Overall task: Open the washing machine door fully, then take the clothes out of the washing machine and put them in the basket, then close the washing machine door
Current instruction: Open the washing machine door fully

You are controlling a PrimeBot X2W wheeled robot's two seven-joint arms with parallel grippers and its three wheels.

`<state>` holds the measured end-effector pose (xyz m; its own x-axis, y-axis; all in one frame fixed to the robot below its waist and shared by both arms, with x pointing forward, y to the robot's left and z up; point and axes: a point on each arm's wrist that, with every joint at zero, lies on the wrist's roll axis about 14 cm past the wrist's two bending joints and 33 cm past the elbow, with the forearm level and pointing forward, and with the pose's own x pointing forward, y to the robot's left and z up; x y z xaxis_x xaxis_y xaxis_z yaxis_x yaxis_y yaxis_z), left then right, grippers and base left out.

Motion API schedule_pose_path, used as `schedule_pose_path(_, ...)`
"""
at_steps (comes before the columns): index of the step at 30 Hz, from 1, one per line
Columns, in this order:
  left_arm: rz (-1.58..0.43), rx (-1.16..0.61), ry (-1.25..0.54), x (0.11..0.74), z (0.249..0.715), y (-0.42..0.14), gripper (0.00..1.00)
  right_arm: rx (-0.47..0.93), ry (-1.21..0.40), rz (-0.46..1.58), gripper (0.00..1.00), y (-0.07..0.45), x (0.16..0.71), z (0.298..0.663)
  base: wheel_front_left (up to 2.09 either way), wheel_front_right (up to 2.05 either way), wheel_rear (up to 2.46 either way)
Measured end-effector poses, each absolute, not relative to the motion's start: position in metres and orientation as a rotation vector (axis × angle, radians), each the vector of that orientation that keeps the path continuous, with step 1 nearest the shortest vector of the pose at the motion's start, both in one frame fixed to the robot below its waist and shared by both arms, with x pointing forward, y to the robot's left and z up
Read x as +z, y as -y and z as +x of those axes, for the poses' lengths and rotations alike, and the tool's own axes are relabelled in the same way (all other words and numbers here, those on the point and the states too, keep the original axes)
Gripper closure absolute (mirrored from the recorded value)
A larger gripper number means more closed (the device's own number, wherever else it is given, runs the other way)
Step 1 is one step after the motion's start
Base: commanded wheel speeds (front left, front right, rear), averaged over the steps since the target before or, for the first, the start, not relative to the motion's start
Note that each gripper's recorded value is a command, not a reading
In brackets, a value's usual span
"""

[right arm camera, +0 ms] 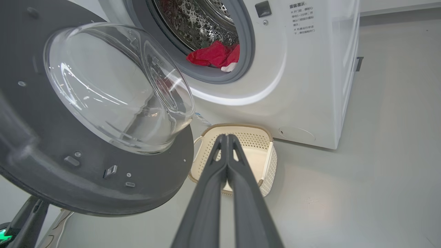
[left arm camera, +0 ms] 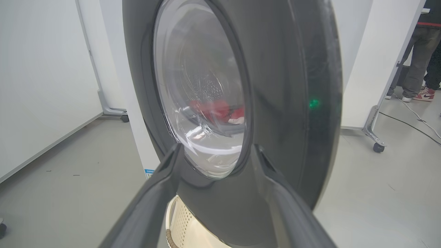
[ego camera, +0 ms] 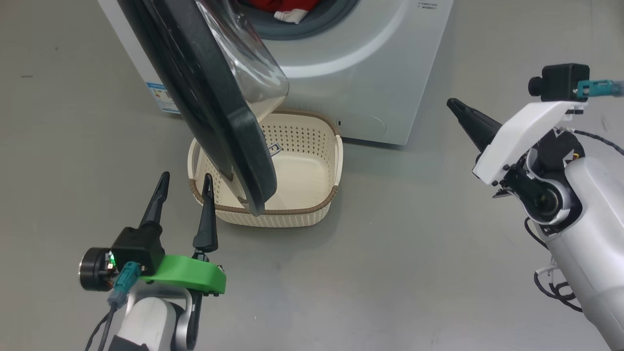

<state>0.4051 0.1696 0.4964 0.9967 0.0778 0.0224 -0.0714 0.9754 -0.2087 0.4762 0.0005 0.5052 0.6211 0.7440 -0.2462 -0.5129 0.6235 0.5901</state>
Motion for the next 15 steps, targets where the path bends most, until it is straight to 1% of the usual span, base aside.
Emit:
schedule_pose_path(8, -0.223, 0.059, 0.060, 0.506, 0.406, -0.164, 0.00, 0.608, -0.237, 0.308, 1.00, 0.059, 0.522, 0.476, 0.00, 0.00, 0.00)
schedule_pose_path(10, -0.226, 0.052, 0.071, 0.511, 0.406, -0.162, 0.00, 0.559, -0.176, 0.301, 1.00, 0.074, 0.528, 0.476, 0.00, 0.00, 0.00)
schedule_pose_path(15, -0.230, 0.047, 0.079, 0.513, 0.405, -0.160, 0.00, 0.477, -0.098, 0.265, 1.00, 0.095, 0.526, 0.465, 0.00, 0.00, 0.00)
